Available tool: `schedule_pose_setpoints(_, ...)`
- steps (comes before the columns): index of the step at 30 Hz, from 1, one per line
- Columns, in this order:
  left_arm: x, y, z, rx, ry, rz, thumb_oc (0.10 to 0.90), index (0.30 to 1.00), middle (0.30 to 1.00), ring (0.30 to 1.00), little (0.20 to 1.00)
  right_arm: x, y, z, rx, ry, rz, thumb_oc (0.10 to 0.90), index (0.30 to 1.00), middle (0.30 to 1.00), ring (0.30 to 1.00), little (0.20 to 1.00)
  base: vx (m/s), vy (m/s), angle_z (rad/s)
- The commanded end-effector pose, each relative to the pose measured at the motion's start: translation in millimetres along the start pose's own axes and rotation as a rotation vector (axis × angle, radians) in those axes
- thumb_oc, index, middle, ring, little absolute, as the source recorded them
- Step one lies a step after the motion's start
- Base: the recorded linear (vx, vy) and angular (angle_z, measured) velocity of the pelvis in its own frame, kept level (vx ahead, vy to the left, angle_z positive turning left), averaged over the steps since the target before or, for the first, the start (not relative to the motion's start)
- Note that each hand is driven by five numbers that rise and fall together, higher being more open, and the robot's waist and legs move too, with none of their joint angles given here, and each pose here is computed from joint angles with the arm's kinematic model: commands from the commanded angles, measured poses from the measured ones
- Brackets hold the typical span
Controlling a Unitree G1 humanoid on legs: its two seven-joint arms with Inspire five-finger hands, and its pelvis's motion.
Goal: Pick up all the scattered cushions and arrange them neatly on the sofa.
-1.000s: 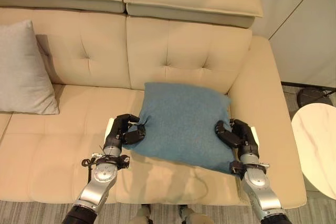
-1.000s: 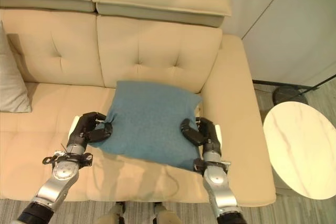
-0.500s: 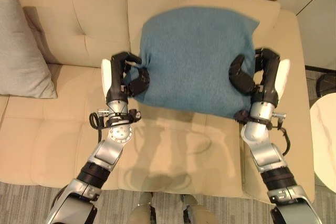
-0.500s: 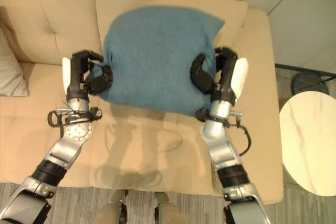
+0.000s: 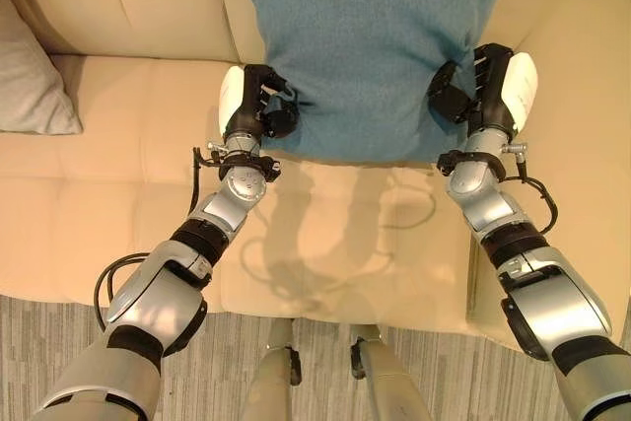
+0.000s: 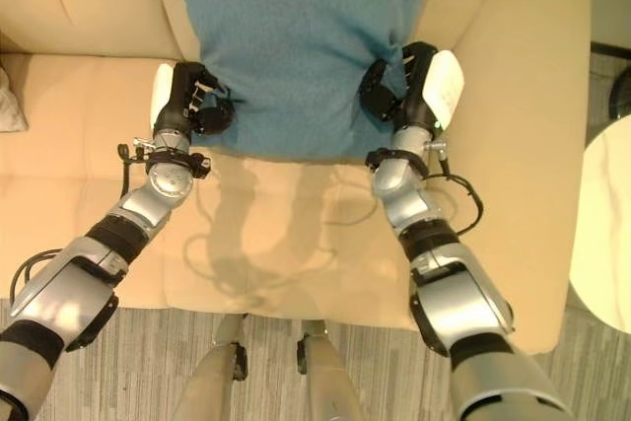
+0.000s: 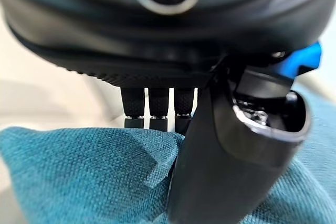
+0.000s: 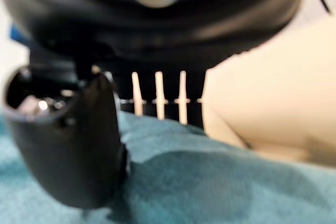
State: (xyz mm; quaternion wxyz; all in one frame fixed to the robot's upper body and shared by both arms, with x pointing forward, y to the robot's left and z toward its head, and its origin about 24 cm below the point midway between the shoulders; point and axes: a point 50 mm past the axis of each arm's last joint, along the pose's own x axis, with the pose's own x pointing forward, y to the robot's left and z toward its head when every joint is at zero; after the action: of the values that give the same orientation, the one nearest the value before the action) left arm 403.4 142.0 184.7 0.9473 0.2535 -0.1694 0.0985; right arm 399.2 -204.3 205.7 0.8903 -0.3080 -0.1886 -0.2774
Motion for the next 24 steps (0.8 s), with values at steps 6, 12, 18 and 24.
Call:
schedule_pose_setpoints(6, 33.1, 14.6, 124.5, -0.172, -0.375, 0.021, 0.8, 0.9, 0.9, 0.9, 0.9, 21.1, 1.1, 76.9, 0.232, -0.177, 0.08, 0.8, 0.9, 0.9, 0.9, 0.9, 0.0, 0.0, 0.0)
schedule_pose_setpoints(12, 26.7, 13.9, 96.6, -0.18, -0.309, 0.007, 0.8, 0.9, 0.9, 0.9, 0.9, 7.6, 11.4, 57.3, 0.183, -0.164, 0.172, 0.8, 0.9, 0.9, 0.9, 0.9, 0.0, 0.0, 0.0)
schedule_pose_setpoints(18, 7.7, 50.1, 37.6, -0.259, -0.213, 0.033, 0.8, 0.9, 0.9, 0.9, 0.9, -13.7, -9.5, -2.6, 0.162, -0.075, 0.174, 0.8, 0.9, 0.9, 0.9, 0.9, 0.0, 0.0, 0.0)
schedule_pose_setpoints(24, -34.3, 104.8, -41.0, -0.267, -0.042, 0.155, 0.8, 0.9, 0.9, 0.9, 0.9, -57.2, -60.1, -91.8, 0.102, 0.128, 0.096, 0.8, 0.9, 0.9, 0.9, 0.9, 0.0, 0.0, 0.0)
